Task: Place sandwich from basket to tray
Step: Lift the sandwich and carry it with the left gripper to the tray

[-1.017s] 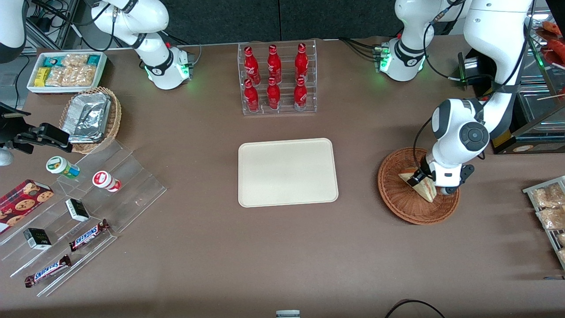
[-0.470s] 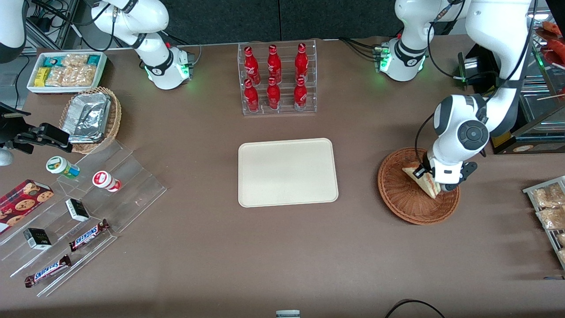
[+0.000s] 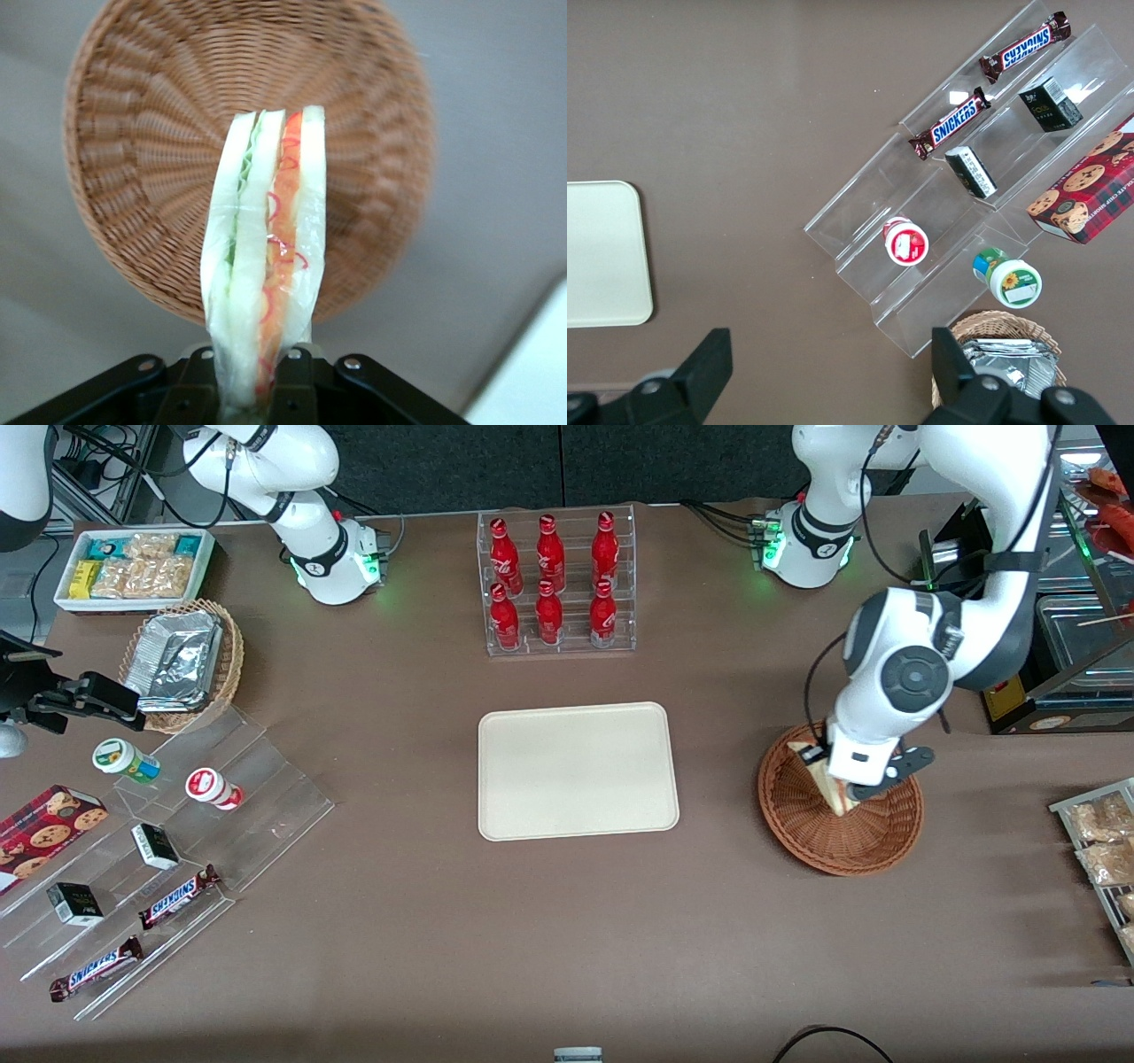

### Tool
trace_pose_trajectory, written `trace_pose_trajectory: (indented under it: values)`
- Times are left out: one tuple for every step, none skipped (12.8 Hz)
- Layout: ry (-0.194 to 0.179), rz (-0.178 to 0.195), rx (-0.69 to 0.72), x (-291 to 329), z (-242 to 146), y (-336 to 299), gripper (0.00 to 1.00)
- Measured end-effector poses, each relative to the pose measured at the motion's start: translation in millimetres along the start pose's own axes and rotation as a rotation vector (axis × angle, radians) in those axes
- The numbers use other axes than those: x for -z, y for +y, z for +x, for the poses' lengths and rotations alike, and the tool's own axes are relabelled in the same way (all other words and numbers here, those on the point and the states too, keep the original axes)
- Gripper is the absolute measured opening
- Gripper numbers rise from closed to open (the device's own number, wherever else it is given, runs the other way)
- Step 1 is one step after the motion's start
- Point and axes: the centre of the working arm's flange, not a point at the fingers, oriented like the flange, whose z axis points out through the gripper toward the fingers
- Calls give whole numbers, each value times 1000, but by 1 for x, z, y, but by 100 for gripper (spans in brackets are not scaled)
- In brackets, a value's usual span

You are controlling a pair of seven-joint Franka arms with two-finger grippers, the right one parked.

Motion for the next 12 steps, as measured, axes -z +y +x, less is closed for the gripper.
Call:
trace_pose_trajectory:
  values:
    - [10, -8, -35, 10, -11, 18, 17]
    - [16, -22, -66, 18, -23, 37, 17]
    - [17, -34, -99, 22, -37, 57, 17]
    - [17, -41, -136, 23, -52, 80, 17]
    - [13, -44, -173, 20, -65, 103, 17]
    - [1, -51, -203, 15, -78, 126, 17]
    - [-14, -63, -228, 10, -88, 148, 17]
    - [-26, -74, -252, 7, -98, 168, 17]
    - [-29, -84, -277, 4, -106, 188, 17]
    - [-30, -92, -301, 1, -115, 206, 17]
    - [-32, -98, -324, -2, -123, 223, 17]
    - [-35, -103, -347, -7, -133, 240, 17]
